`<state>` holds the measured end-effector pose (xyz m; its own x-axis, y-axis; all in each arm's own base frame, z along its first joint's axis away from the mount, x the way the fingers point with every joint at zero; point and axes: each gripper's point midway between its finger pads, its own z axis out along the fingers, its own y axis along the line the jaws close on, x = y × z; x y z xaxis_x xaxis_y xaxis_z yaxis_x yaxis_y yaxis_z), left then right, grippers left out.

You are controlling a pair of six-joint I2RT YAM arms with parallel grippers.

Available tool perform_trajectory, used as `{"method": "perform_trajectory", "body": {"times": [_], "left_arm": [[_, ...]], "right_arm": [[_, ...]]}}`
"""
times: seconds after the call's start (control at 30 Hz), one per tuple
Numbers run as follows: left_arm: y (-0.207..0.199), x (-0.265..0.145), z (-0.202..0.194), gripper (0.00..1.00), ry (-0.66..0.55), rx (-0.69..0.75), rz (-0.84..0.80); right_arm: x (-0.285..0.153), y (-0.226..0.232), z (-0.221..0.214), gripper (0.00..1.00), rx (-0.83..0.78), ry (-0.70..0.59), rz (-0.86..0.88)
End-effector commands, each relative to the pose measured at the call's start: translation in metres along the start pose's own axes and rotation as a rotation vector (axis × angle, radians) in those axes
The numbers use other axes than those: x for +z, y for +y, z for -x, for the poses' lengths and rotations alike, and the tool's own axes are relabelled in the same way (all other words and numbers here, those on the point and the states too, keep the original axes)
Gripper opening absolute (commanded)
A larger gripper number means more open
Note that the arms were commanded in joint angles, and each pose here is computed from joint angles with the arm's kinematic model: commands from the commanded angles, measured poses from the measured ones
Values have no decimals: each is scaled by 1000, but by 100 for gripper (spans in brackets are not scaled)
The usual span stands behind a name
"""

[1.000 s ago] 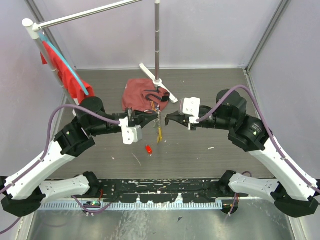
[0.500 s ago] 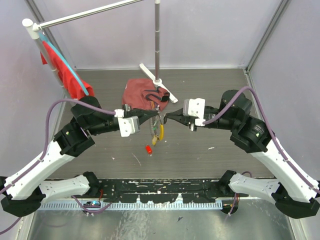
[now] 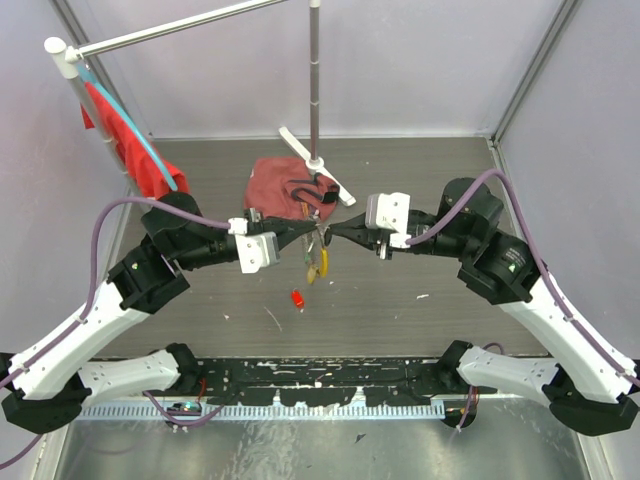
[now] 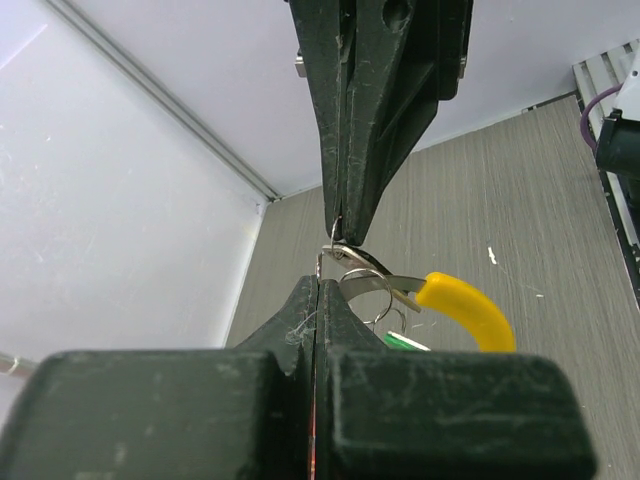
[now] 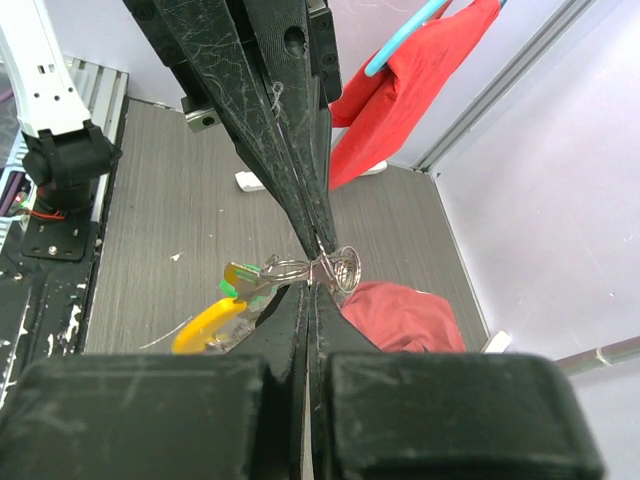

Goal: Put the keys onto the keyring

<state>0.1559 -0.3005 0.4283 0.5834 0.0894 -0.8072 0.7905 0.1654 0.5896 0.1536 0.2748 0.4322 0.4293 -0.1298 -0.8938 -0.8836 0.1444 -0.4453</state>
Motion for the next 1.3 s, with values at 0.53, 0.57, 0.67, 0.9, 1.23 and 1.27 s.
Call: {"method": "perform_trajectory", "body": {"times": [0.53,0.57,0.67,0.9,1.23,1.27], "left_arm": [[8,0,22,0,-62,41,-2],[8,0,23,0,-64,43,-3],[8,0,22,0,-62,41,-3],[7,-2,23,0,-66,47,-4],[6,-3,23,0,-67,52,-5],[6,-3,22,0,-66,52,-5]], "right_arm": [[4,-11,18,1,-6,-71,-38],[4,-11,17,1,-3,-65,-41],[3,-13,15,1,0,-58,-53],[1,-16,13,1,2,-47,-79],[-1,-18,12,1,3,-43,-95],[-1,-18,12,1,2,-42,-96]]}}
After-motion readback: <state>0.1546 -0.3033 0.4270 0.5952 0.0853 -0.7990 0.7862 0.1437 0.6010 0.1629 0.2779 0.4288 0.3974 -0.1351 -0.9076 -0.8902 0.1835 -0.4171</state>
